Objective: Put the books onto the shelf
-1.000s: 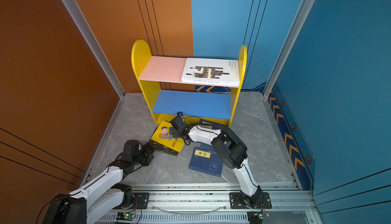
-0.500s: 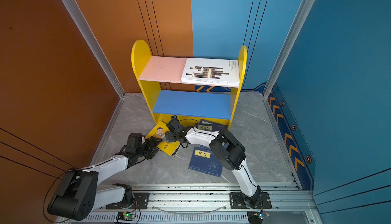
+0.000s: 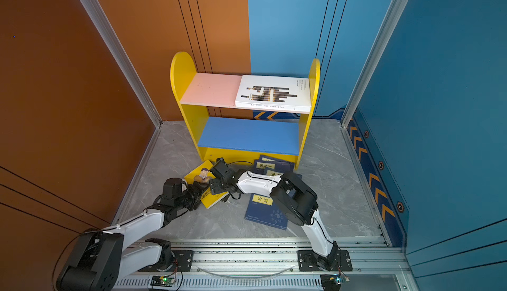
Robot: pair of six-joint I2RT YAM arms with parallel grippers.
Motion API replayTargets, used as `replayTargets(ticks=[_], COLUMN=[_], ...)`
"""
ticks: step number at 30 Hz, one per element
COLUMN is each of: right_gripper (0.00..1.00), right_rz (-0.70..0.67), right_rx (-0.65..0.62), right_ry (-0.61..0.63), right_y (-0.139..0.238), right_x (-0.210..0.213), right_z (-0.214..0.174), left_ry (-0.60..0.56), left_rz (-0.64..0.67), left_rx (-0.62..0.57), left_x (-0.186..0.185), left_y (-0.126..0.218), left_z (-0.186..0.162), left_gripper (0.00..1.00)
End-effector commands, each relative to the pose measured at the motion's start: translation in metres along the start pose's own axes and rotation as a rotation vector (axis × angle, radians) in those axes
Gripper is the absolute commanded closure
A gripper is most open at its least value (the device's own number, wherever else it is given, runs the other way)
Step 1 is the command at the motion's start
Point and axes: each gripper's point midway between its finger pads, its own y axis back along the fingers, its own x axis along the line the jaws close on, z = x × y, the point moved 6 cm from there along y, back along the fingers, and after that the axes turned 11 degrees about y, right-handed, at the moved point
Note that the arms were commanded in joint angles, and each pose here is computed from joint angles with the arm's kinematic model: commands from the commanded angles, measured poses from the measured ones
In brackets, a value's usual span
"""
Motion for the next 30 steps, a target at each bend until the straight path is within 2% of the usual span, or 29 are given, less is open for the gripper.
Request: replayTargets(ticks=[1, 5, 14, 19, 24, 27, 30], right_gripper=[0.19, 0.21, 0.24, 0.26, 0.28, 0.28, 0.28], right_rz=[0.092, 0.134, 0.185, 0.212, 0.250, 0.272, 0.279], right_rx=[0.057, 0.068, 0.106, 0.125, 0.111, 0.089, 0.072], right_ry=[-0.059, -0.056, -0.060, -0.062, -0.083, -0.101, -0.125], right_y=[-0.003, -0.001, -0.006, -0.011, -0.005, 0.000, 0.003], right_x=[0.006, 0.014, 0.022, 0.027, 0.033, 0.034, 0.030], right_z=[-0.005, -0.003, -0.007, -0.007, 0.003, 0.013, 0.020], left_ry=[0.018, 0.012, 0.031, 0.007, -0.029, -0.035, -0.059], left_rz=[0.045, 0.017, -0.047, -0.151, -0.226, -0.226, -0.221], left_rx=[-0.008, -0.017, -0.029, -0.011, 0.000, -0.008, -0.018], left_x=[0.016, 0.015, 0.021, 0.006, -0.013, -0.021, -0.031], left_y=[0.008, 0.018, 0.029, 0.033, 0.043, 0.048, 0.056], left_z=[-0.004, -0.007, -0.010, -0.012, -0.015, -0.014, -0.014], left_gripper=[0.30, 0.30, 0.56, 0.65, 0.79, 0.89, 0.95])
